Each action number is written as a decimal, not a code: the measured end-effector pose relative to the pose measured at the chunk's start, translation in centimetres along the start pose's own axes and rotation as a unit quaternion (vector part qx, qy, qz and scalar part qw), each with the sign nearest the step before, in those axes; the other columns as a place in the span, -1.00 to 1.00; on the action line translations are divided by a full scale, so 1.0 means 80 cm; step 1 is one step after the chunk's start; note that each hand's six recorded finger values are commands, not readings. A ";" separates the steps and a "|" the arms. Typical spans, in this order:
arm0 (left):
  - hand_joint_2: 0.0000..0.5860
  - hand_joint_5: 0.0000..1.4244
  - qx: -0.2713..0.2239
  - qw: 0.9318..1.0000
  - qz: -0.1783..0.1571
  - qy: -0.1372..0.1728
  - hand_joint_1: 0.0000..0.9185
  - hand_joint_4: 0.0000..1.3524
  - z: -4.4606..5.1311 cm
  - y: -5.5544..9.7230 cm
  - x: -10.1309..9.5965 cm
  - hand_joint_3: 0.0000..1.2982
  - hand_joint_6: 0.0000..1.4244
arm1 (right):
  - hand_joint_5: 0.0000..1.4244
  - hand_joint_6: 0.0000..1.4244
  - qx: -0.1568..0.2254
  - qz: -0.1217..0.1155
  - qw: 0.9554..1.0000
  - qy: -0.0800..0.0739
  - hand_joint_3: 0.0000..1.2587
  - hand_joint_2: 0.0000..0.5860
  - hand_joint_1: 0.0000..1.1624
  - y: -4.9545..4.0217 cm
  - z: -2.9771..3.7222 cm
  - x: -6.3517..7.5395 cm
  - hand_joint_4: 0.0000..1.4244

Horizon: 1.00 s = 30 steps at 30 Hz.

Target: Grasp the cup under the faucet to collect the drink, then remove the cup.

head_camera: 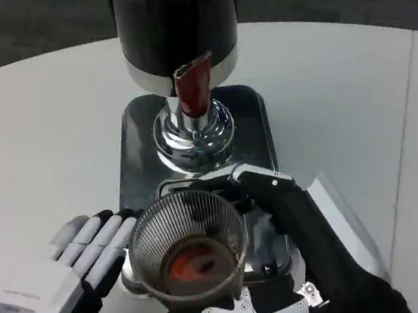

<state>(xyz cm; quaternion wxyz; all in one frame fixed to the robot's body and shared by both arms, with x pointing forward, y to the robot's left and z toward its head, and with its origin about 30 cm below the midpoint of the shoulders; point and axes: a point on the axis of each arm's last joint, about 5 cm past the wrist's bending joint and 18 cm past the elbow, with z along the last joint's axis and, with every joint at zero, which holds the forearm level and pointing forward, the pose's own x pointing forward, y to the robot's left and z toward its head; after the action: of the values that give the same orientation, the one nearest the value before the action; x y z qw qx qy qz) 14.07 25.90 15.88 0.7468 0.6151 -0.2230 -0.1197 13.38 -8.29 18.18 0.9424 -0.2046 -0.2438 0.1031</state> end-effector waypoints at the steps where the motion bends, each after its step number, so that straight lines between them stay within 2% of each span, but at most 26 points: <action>1: -0.60 -1.00 0.000 1.000 0.004 -0.004 -1.00 -1.00 0.003 0.002 0.001 -1.00 -1.00 | 0.30 0.80 0.000 0.001 1.000 0.000 0.09 -0.52 0.95 0.000 0.0000 0.000 0.26; 5: -0.59 -1.00 0.003 1.000 0.011 -0.013 -1.00 -1.00 0.014 0.013 -0.001 -1.00 -1.00 | 0.30 0.80 0.009 0.009 1.000 -0.002 0.09 -0.52 0.95 -0.002 0.0013 -0.001 0.26; 8: -0.57 -1.00 0.004 1.000 0.015 -0.016 -1.00 -1.00 0.019 0.020 -0.002 -1.00 -1.00 | 0.30 0.80 0.012 0.013 1.000 -0.011 0.09 -0.52 0.95 -0.006 0.0055 -0.002 0.26; 11: -0.57 -1.00 0.004 1.000 0.007 -0.021 -1.00 -1.00 0.022 0.022 -0.004 -1.00 -1.00 | 0.30 0.80 0.021 0.019 1.000 -0.012 0.10 -0.52 0.95 -0.009 0.0075 -0.004 0.26; 17: -0.57 -1.00 0.009 1.000 -0.001 -0.018 -1.00 -1.00 0.022 0.021 -0.004 -1.00 -1.00 | 0.32 0.80 0.028 0.029 0.999 -0.006 0.12 -0.52 0.95 -0.013 0.0085 -0.007 0.27; 20: -0.57 -1.00 0.010 1.000 0.000 -0.018 -1.00 -1.00 0.022 0.022 -0.003 -1.00 -1.00 | 0.33 0.80 0.030 0.026 0.999 -0.006 0.12 -0.52 0.95 -0.015 0.0099 -0.008 0.27; 24: -0.57 -1.00 0.012 1.000 0.002 -0.015 -1.00 -1.00 0.021 0.022 -0.002 -1.00 -1.00 | 0.33 0.80 0.030 0.020 0.999 -0.014 0.12 -0.52 0.95 -0.017 0.0135 -0.008 0.27; 30: -0.57 -1.00 0.014 1.000 0.006 -0.012 -1.00 -1.00 0.020 0.023 0.000 -1.00 -1.00 | 0.33 0.80 0.030 0.019 0.999 -0.009 0.12 -0.52 0.95 -0.018 0.0130 -0.009 0.27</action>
<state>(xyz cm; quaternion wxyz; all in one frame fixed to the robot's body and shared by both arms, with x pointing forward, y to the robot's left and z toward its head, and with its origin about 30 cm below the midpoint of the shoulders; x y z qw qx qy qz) 13.15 24.92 17.94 0.7360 0.6228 -0.2373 -0.1193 12.34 -9.45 19.32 0.9436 -0.1803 -0.2456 0.1300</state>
